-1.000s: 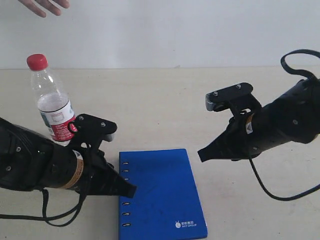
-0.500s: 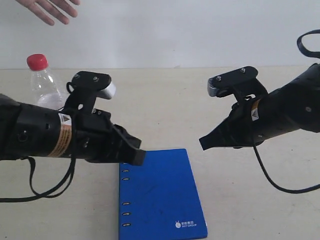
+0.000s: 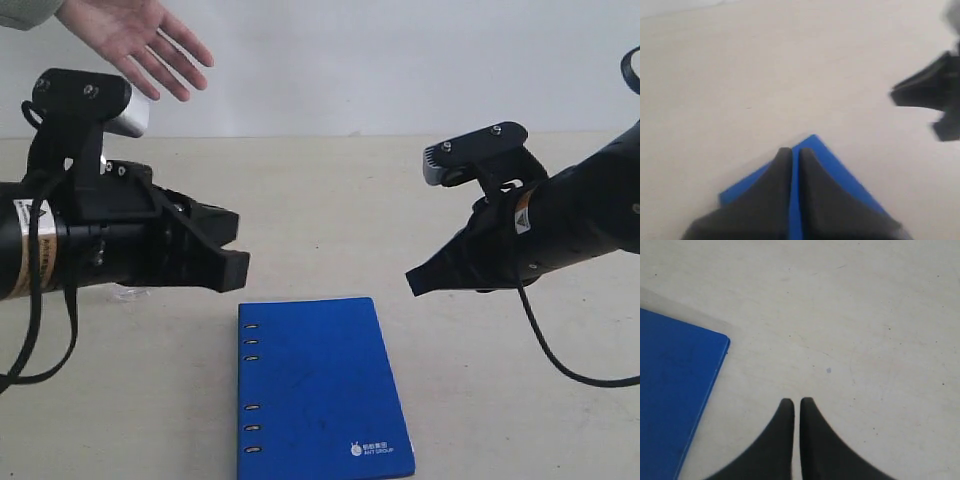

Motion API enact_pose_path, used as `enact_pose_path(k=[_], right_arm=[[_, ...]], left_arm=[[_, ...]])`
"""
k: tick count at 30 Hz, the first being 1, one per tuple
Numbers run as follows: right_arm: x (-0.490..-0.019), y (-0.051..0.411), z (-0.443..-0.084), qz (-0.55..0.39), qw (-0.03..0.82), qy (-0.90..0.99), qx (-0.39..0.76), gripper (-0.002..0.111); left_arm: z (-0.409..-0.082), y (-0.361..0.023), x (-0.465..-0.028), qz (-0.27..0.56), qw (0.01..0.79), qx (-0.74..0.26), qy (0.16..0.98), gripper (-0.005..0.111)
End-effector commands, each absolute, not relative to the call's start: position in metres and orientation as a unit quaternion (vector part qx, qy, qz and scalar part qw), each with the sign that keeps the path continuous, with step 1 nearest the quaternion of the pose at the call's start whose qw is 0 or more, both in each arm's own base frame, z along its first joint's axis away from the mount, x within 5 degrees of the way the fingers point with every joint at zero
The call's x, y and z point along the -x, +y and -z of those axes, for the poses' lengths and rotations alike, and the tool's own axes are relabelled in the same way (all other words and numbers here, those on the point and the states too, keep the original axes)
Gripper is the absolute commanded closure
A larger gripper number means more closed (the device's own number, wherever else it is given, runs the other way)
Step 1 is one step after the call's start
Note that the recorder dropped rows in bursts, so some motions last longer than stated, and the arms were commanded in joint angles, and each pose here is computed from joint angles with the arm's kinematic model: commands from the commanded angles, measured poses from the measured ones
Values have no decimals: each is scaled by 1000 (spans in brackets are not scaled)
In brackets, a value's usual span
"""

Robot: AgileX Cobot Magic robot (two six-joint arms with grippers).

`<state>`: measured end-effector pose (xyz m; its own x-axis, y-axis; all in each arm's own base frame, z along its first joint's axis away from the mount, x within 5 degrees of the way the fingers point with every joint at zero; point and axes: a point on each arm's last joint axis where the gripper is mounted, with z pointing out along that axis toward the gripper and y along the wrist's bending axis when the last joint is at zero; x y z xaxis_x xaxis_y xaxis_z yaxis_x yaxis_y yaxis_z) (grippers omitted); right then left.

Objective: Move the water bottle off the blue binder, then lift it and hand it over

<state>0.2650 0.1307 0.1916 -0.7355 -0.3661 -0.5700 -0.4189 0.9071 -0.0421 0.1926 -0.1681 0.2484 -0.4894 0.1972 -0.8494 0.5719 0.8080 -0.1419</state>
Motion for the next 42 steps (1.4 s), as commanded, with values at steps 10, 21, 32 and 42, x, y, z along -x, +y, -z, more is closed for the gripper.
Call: enact_pose_path(k=[10,21,32,42], right_arm=[[-265,128,-193,-39,300,928,220,108],[-262,125,-191,-28,277,935,222,108],[-256,123,-183,-27,266,938,222,108],[-253,120,-181,-18,247,943,222,108]], left_arm=[[-302,-120,-213,-209,334,-150,907,102],[-263,-161,-167,-119,111,-279,947,102],[-203,-139,-187,-316,146,-209,914,102],[-190,-162,-171,-157,73,-317,932,102]])
